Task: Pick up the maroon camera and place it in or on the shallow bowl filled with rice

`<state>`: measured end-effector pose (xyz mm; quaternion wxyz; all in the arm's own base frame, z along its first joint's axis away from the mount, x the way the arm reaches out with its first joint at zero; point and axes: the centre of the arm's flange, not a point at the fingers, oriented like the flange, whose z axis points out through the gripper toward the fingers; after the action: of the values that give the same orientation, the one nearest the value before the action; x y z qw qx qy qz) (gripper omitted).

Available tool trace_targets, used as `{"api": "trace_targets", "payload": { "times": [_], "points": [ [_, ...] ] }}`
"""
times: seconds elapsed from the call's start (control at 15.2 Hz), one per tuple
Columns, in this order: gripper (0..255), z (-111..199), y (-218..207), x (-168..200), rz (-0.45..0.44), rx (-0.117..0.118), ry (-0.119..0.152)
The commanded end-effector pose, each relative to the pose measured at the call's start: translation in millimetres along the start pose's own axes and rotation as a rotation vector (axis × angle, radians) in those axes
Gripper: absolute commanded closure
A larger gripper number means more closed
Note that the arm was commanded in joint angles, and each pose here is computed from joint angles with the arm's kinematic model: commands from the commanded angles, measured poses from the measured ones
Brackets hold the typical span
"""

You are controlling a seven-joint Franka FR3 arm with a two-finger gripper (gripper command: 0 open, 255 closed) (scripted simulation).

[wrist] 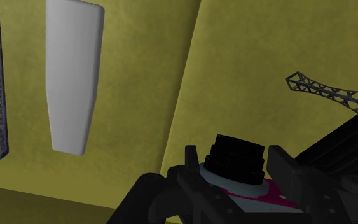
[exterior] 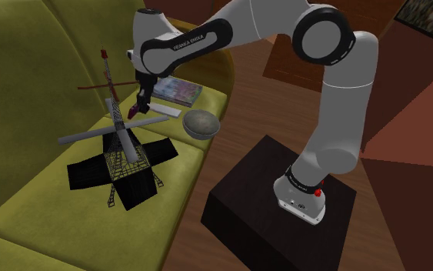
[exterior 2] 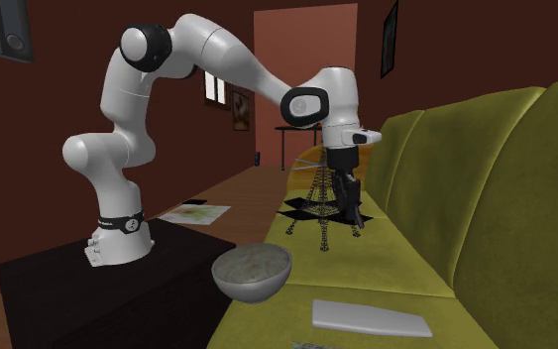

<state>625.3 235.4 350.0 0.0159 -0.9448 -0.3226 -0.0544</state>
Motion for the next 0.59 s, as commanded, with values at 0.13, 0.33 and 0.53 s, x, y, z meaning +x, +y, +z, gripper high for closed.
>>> {"api": "trace_targets", "payload": {
  "times": [0.13,0.33,0.53],
  "points": [
    [255,-21.2,1.4,1.6,0.000,0.000,0.000],
    [255,-37.0,1.5,3.4,0.000,0.000,0.000],
    [255,-49.0,5.7,-7.8,0.000,0.000,0.000]
  ]
}}
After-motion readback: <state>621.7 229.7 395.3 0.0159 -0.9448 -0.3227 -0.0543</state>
